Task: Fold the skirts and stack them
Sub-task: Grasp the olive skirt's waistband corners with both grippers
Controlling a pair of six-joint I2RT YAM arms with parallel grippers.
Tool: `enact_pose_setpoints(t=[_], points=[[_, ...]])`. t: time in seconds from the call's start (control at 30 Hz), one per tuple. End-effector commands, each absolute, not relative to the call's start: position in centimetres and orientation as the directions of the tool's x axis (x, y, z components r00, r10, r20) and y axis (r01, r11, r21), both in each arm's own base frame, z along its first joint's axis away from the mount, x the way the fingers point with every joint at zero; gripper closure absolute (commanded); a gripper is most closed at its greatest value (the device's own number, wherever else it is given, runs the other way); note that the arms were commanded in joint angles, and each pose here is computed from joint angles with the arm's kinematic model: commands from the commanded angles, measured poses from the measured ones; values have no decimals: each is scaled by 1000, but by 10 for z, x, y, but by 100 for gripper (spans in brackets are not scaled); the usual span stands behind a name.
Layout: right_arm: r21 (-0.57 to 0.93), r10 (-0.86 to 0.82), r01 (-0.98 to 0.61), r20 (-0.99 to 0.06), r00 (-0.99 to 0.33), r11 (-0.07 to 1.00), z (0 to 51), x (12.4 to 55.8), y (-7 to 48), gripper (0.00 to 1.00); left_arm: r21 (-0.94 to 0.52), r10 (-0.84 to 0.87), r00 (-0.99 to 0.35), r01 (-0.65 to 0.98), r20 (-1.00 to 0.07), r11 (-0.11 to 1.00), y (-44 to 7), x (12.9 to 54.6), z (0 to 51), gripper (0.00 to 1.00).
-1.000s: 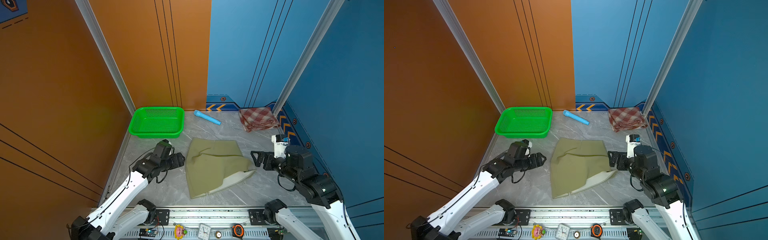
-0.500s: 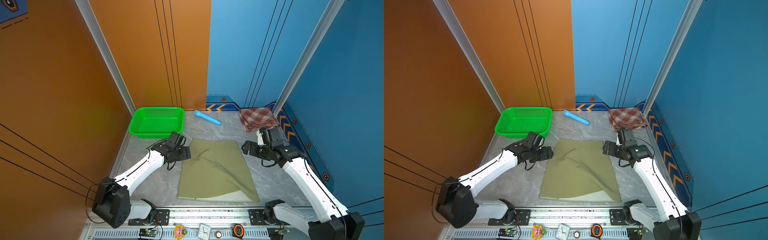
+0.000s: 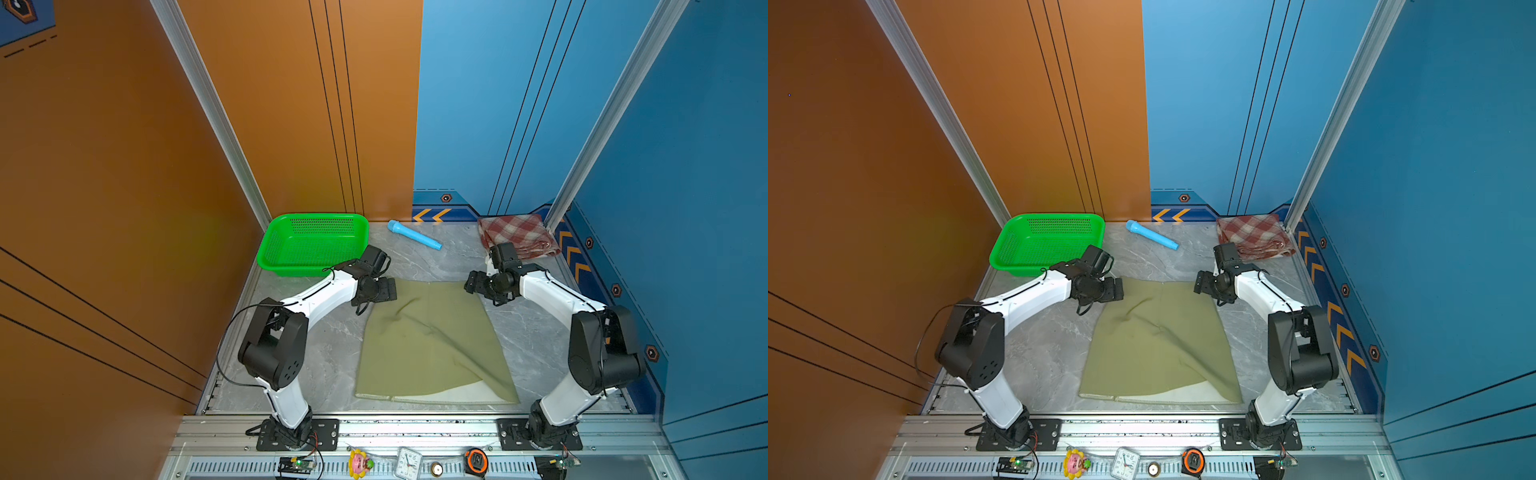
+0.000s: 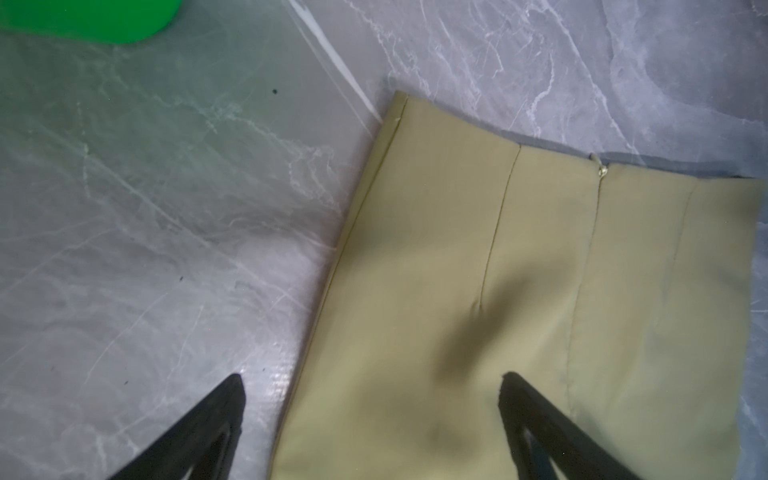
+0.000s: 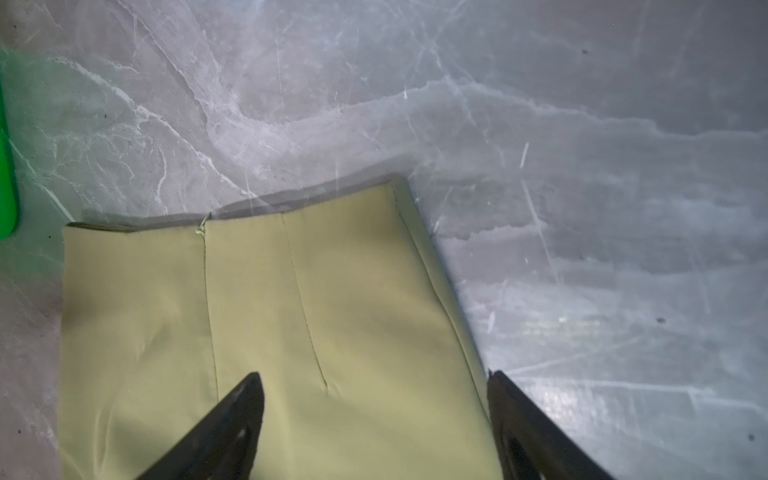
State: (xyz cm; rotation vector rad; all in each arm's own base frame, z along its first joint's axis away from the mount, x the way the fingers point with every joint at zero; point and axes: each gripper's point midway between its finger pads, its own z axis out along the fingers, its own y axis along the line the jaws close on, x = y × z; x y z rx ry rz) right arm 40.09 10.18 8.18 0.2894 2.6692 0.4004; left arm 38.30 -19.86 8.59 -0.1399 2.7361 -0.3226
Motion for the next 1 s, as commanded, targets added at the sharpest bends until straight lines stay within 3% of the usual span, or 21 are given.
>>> enact_pose_setpoints(t=[0.0,0.57,0.67,0.77,0.9,0.97], points=[[338,237,84,-442,-865,937,87,432,107,23,-212,-119,-920,-40,-374,977,-200,408,80,3],[289,177,58,-407,-896,956,36,474,107,31,-155,-86,-936,-34,-342,987,-215,474,37,3],[302,171,49,-391,-905,952,29,474,111,38,-157,-87,-943,-38,-321,987,-216,477,27,11],[333,169,35,-383,-908,942,26,474,118,57,-170,-89,-948,-38,-305,985,-219,479,19,33],[335,161,16,-409,-898,942,35,479,121,91,-206,-87,-949,-24,-302,978,-231,487,17,80],[341,162,3,-438,-884,940,48,483,122,100,-223,-86,-942,-12,-323,975,-235,494,27,100]])
